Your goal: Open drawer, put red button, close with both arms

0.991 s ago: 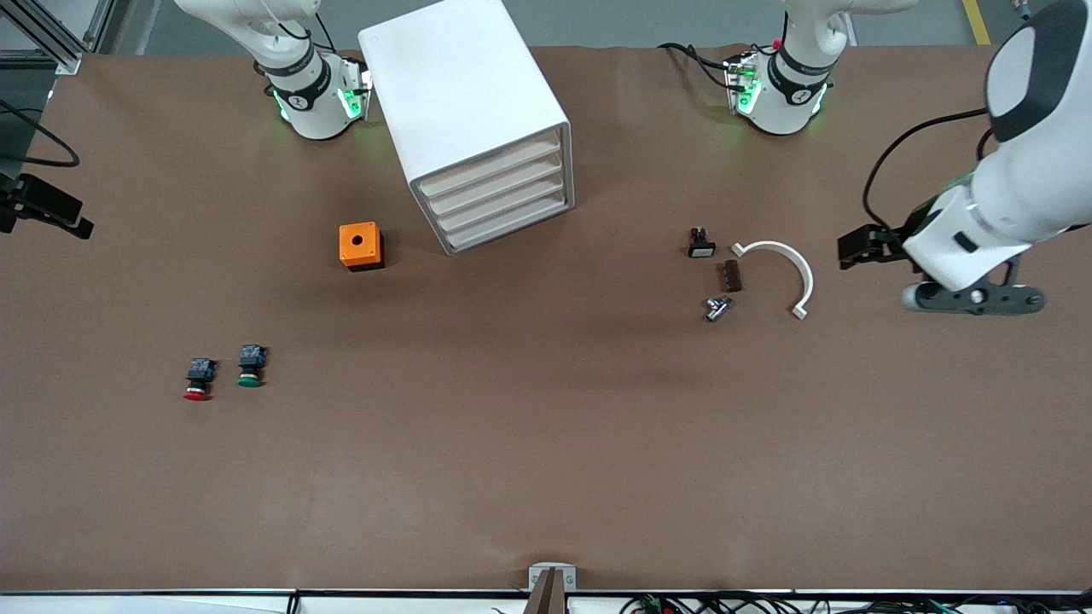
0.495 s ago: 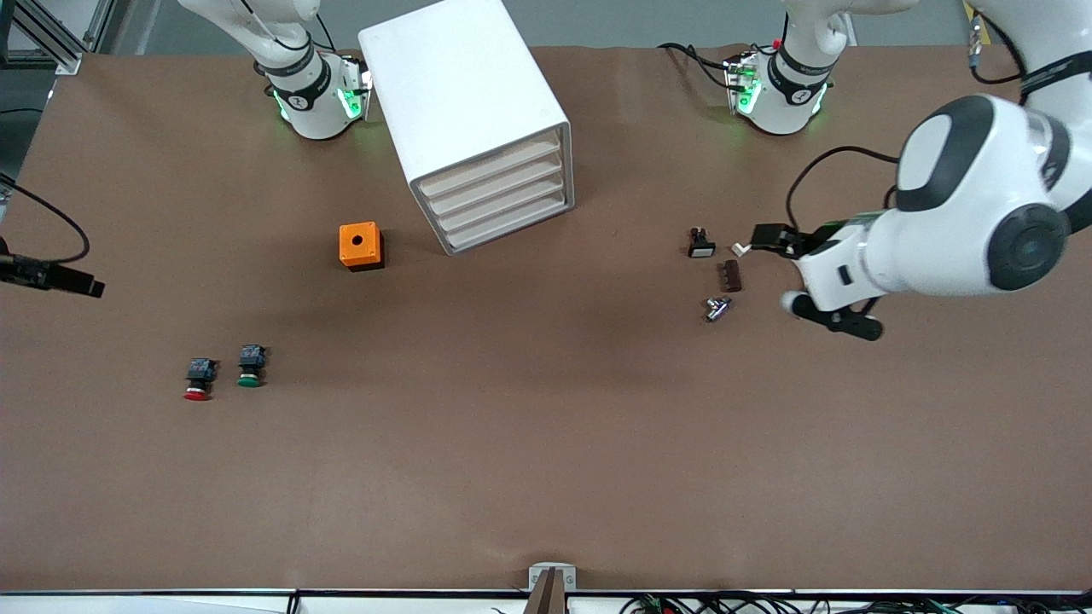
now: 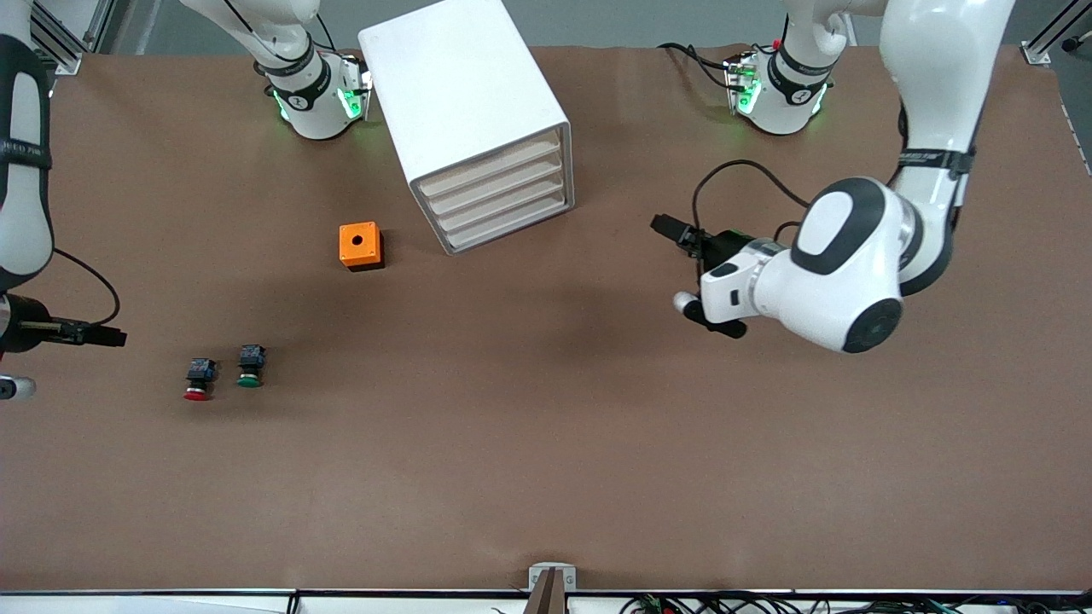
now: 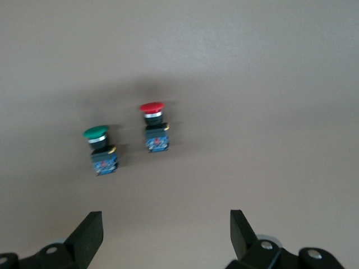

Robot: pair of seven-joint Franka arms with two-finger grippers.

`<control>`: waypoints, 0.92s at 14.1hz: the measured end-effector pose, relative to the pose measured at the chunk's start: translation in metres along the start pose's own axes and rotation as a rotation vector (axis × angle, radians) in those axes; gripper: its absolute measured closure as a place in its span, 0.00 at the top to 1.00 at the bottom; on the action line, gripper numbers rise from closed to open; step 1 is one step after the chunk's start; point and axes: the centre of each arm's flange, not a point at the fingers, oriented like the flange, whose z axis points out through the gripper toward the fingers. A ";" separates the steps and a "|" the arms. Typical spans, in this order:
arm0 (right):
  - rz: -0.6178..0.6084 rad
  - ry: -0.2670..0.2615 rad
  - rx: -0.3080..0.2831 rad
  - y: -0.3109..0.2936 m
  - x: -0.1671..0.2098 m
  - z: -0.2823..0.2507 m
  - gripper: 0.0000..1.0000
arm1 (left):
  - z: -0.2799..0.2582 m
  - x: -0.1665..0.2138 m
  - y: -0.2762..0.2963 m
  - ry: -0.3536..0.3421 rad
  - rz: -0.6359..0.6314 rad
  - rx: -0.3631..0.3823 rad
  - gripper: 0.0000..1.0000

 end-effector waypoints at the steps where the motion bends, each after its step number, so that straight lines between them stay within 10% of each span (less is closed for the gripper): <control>1: -0.002 -0.001 0.001 0.002 0.001 0.015 1.00 | 0.016 0.009 0.006 -0.007 0.008 -0.039 1.00; 13: -0.026 0.130 -0.010 -0.012 0.010 0.144 1.00 | 0.176 0.067 0.041 0.030 0.320 -0.178 1.00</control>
